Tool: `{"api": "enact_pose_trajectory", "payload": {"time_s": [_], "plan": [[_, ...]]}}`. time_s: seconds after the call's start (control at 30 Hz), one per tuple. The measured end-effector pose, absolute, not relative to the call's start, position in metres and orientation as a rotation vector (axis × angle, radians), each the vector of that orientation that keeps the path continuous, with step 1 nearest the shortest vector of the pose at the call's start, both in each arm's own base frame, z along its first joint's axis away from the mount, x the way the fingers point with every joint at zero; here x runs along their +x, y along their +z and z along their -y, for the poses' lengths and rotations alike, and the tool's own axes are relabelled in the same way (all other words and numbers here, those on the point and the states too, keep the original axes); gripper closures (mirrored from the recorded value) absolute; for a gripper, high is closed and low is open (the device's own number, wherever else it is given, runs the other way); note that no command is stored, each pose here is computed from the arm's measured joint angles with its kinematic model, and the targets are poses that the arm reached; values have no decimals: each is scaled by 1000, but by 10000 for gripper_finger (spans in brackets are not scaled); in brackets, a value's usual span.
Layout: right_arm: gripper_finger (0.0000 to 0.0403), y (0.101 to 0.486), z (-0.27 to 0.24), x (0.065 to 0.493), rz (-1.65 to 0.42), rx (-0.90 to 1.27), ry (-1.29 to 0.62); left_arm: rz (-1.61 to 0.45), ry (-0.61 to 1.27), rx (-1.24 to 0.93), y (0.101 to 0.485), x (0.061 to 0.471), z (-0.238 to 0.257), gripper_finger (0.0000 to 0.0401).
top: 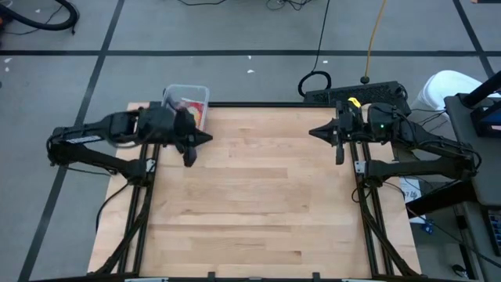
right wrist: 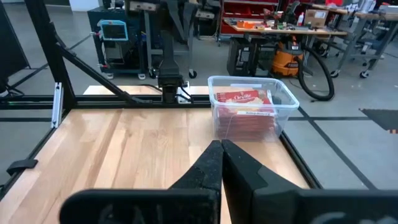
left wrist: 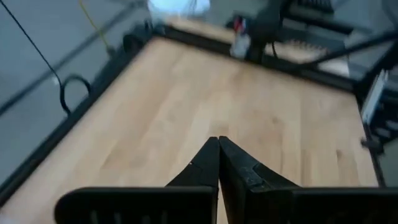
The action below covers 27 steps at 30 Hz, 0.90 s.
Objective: Sort popcorn bags into baskets
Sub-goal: Return to Home Position
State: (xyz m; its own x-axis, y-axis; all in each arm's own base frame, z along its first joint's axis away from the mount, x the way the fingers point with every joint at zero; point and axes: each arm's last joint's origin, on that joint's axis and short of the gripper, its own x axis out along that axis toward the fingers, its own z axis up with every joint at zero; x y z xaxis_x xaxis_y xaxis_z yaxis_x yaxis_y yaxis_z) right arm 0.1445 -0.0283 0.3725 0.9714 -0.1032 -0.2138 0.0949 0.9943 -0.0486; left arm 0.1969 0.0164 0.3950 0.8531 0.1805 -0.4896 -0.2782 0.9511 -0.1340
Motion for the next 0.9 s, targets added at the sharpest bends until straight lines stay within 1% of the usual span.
{"api": "enact_pose_trajectory", "payload": {"time_s": [0.1,0.2,0.33,0.47,0.63,0.8,0.9], "plan": [[403,370,27,137,-204,-40,-101,-389,269,-175,375,200,-8,396],[403,363,24,127,-190,-45,-98,-333,261,-156,347,201,-1,396],[403,350,20,117,-185,-104,-77,-267,234,-138,321,195,4,398],[403,328,19,115,-187,-104,-64,-277,204,-131,298,185,8,398],[403,299,18,117,-108,-78,-50,-325,204,-164,278,171,9,396],[403,271,19,120,-66,-100,-53,-444,204,-159,266,165,9,377],[403,252,19,123,-72,-95,-52,-452,218,-213,264,165,9,371]]}}
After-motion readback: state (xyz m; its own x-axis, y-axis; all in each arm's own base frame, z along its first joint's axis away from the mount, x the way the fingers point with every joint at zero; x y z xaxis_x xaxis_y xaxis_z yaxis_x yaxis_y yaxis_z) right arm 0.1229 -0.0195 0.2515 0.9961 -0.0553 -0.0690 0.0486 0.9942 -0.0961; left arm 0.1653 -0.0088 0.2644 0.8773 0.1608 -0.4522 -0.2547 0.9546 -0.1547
